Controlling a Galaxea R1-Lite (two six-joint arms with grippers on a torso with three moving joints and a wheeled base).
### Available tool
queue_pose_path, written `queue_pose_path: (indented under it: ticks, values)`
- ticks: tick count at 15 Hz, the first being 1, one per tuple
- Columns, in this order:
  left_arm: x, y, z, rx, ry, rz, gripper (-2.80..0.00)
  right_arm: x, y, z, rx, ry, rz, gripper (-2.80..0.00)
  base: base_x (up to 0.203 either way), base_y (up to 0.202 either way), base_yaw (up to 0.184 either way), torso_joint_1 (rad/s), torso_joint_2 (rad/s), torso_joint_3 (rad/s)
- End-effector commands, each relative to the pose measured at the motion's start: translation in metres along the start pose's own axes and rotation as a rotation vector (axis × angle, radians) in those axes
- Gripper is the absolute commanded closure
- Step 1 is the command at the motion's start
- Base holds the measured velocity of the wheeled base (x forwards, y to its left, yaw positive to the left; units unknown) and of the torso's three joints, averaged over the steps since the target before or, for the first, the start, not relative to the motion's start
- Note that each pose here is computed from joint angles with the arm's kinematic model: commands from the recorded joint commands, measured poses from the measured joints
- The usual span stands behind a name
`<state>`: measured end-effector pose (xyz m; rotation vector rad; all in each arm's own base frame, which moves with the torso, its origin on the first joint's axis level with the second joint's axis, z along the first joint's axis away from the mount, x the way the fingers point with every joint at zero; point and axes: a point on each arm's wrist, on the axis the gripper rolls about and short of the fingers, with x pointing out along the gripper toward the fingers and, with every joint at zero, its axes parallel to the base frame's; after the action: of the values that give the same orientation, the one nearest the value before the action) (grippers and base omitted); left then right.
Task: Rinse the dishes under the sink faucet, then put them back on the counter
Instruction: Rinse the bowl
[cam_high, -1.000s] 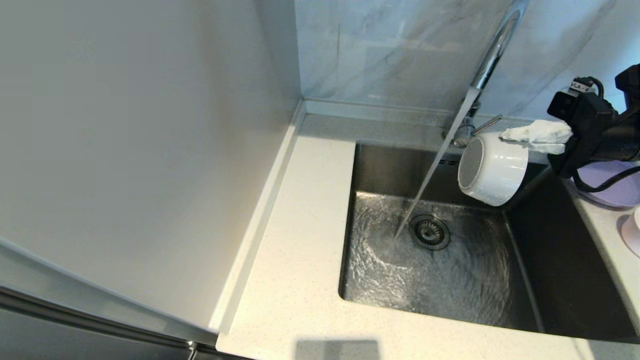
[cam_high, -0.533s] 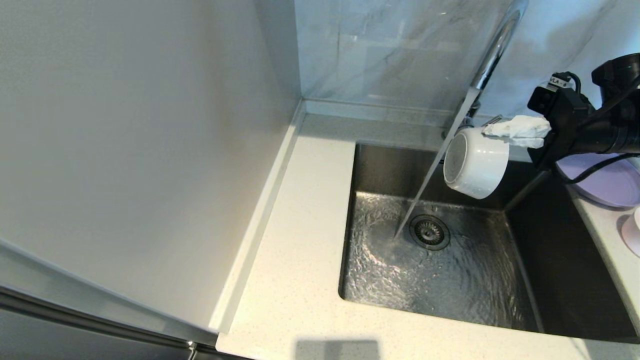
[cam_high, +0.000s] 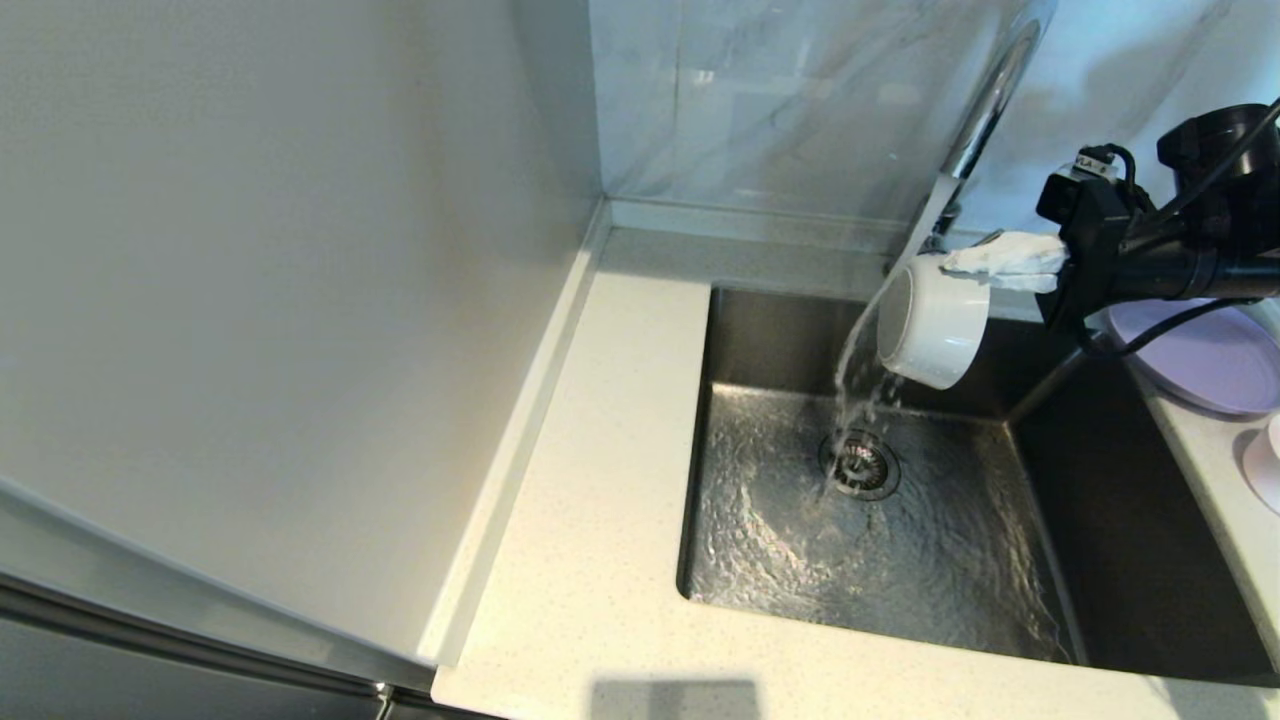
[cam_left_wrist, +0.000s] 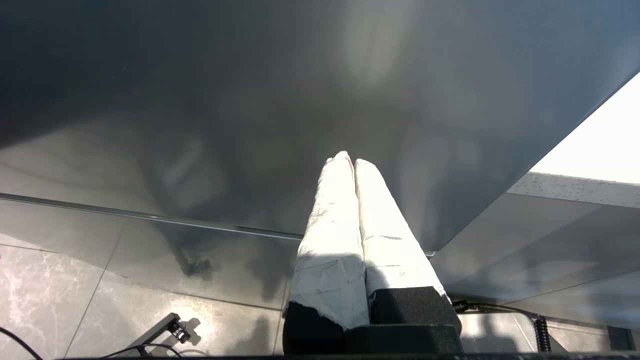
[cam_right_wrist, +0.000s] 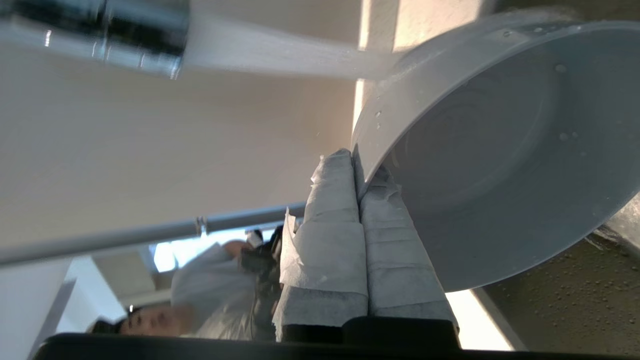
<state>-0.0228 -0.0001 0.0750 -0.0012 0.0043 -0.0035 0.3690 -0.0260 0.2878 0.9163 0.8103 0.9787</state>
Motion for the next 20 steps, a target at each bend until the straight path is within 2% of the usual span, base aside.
queue_pose_path:
  ticks: [1,7,11,14,17,20]
  values:
    - [0.0,0.0,0.0,0.0,0.0,0.0,0.0,-0.001,-0.003,0.006,0.03,-0.025,-0.025,0.0,0.0,0.0,0.0,0.0,0.0,0.0]
    - [0.0,0.0,0.0,0.0,0.0,0.0,0.0,-0.003,0.004,0.018,0.046,-0.072,-0.005,0.0,0.0,0.0,0.0,0.0,0.0,0.0]
    - [0.0,0.0,0.0,0.0,0.0,0.0,0.0,-0.002,0.013,0.034,0.06,-0.152,0.028,0.0,0.0,0.0,0.0,0.0,0.0,0.0]
    - [0.0,0.0,0.0,0.0,0.0,0.0,0.0,-0.003,0.011,0.036,0.063,-0.167,0.034,0.0,0.0,0.0,0.0,0.0,0.0,0.0]
    - [0.0,0.0,0.0,0.0,0.0,0.0,0.0,-0.022,0.004,0.033,0.087,-0.21,0.008,0.0,0.0,0.0,0.0,0.0,0.0,0.0]
    - [0.0,0.0,0.0,0.0,0.0,0.0,0.0,-0.046,0.004,0.031,0.078,-0.265,-0.016,0.0,0.0,0.0,0.0,0.0,0.0,0.0]
